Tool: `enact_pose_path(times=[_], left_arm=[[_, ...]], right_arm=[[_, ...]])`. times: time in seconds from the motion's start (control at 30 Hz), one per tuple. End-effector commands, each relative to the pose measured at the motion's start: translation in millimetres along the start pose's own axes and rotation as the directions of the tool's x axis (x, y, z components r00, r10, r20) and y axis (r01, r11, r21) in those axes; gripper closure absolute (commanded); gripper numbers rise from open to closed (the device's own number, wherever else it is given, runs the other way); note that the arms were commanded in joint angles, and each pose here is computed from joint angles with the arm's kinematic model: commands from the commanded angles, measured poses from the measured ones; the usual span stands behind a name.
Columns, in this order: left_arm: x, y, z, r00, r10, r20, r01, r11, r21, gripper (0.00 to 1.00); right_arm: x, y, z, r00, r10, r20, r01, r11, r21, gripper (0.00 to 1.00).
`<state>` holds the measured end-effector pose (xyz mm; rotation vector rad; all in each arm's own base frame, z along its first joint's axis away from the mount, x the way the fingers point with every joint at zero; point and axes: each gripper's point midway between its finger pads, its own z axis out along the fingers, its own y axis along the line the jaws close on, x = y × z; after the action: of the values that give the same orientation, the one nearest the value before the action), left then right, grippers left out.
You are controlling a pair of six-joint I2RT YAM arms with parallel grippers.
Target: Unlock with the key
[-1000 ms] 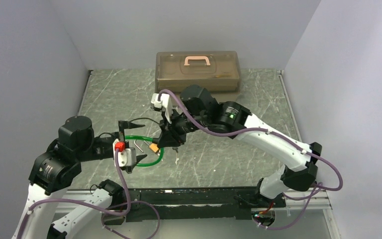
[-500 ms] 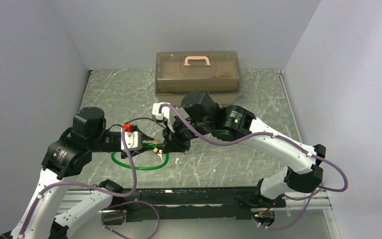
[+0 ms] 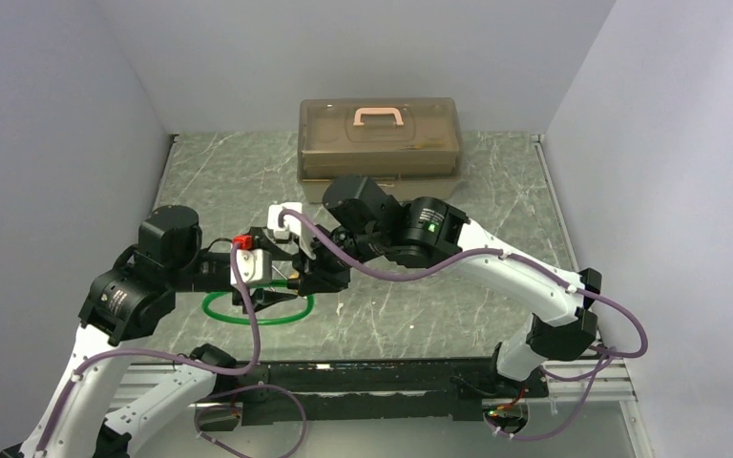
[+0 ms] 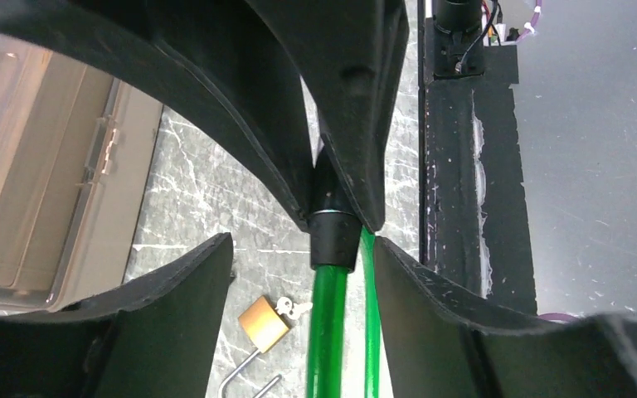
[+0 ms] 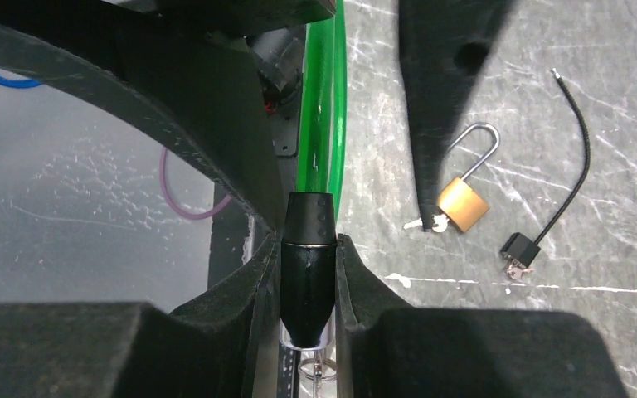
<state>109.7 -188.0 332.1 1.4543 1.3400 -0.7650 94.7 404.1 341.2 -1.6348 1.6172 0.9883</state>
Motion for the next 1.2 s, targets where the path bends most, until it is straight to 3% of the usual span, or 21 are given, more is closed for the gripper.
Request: enact_pose_path(times=[0.0,0.13,0.23,0.43,0.67,0.9,1.03,1.17], left_arm=[[-12.2,-0.4,-4.1,0.999,0.006,0.04,-0.006,1.0,-0.019,0.28],[-3.6,-5.8,-8.4,1.0,0.025,0.008,-0.025,0.999,-0.022,0.19],[3.0,-8.2,-10.9,0.999,0.025,-0.035,-0.026,1.0,-0.007,0.06],[5.2,-7.3,-10.8,0.997,0.022,-0.079,-0.02,0.999,0.032,0.1],[-0.5,-7.3,-11.2,0.997,0.031,-0.067,-0.028,0.999,0.042,0.29],[11.0,-16.4,-13.0,0.997,0.03,-0.076,-0.026,0.999,0.04,0.37],[8.8,-14.5,-9.6,0.998,0.021,-0.057,-0.019,0.999,0.042,0.63],[10.6,-15.4,-5.9,0.999,0.002,-0.041,0.0,0.999,0.048,0.65]], right_arm=[[-22.5,2.6,-8.4,0.996,-0.067,0.058,0.066,0.998,0.017,1.0],[-21.4,3.3,-8.0,0.996,-0.066,0.062,0.065,0.998,0.02,1.0],[-17.9,3.5,-5.7,0.997,-0.059,0.058,0.058,0.998,0.016,1.0],[-12.8,6.3,-3.2,0.998,-0.047,0.044,0.046,0.999,0.015,1.0],[-12.6,5.5,-8.3,0.998,-0.056,0.042,0.055,0.998,0.035,1.0],[-20.3,6.6,-17.0,0.994,-0.068,0.086,0.064,0.997,0.053,1.0],[-24.2,10.6,-17.9,0.992,-0.069,0.11,0.065,0.997,0.038,1.0],[-29.0,15.4,-17.2,0.988,-0.066,0.137,0.064,0.998,0.021,1.0]])
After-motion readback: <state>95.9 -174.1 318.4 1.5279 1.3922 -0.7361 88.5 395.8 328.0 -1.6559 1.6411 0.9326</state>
